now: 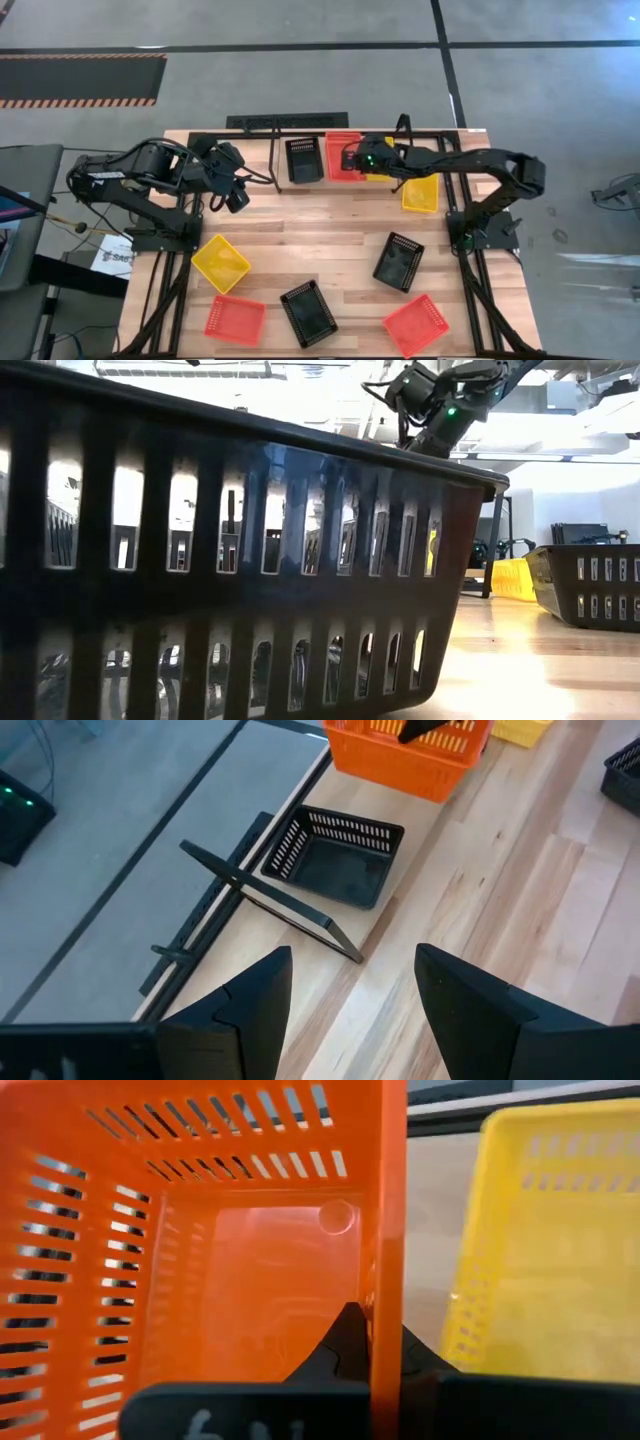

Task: Stack baskets on shelf by color
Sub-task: Put the top orange bin on the shelf

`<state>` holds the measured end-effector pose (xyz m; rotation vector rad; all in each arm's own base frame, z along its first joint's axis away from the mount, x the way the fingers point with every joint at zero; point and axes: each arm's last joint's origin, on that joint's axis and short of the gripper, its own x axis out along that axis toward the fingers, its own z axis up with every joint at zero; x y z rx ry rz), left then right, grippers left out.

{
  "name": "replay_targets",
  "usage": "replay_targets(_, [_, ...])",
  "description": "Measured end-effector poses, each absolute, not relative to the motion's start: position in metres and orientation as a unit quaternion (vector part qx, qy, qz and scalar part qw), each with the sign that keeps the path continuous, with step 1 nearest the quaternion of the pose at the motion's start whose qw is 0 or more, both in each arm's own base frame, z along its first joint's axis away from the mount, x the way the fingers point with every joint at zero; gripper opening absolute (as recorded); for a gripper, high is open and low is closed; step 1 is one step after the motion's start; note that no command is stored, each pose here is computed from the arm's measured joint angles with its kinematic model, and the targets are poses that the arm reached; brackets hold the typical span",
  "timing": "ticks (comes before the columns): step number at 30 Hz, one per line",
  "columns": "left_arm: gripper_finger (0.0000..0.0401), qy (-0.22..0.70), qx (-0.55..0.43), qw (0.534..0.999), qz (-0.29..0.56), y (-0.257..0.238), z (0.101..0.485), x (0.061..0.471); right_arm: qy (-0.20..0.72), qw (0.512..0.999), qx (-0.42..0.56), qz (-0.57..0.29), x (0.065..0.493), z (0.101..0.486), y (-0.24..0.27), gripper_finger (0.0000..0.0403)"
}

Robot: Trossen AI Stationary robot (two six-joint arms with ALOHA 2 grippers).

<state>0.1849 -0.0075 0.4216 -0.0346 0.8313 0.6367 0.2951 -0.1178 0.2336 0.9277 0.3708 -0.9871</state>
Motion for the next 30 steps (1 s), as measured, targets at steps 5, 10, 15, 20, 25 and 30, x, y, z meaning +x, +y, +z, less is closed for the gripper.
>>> replay_targets(5, [0.0201,0.395,-0.017,0.866,0.308,-0.007,0.422,0.185,0.195,0.769,0.402,-0.458,0.299,0.249,-0.124,0.0000])
replay_targets(10, [0.0201,0.390,-0.019,0.865,0.316,-0.007,0.422,0.185,0.256,0.770,0.378,-0.447,0.314,0.258,-0.133,0.0000])
replay_targets(15, [0.0201,0.386,-0.028,0.864,0.321,-0.007,0.422,0.185,0.316,0.755,0.356,-0.450,0.331,0.255,-0.145,0.0000])
replay_targets(20, [0.0201,0.385,-0.031,0.864,0.322,-0.007,0.422,0.185,0.321,0.754,0.359,-0.447,0.338,0.256,-0.158,0.0000])
replay_targets(25, [0.0201,0.384,-0.034,0.864,0.323,-0.007,0.422,0.185,0.326,0.731,0.376,-0.466,0.330,0.256,-0.164,0.0000])
replay_targets(30, [0.0200,0.384,-0.031,0.864,0.324,-0.007,0.422,0.185,0.334,0.713,0.386,-0.482,0.328,0.253,-0.163,0.0000])
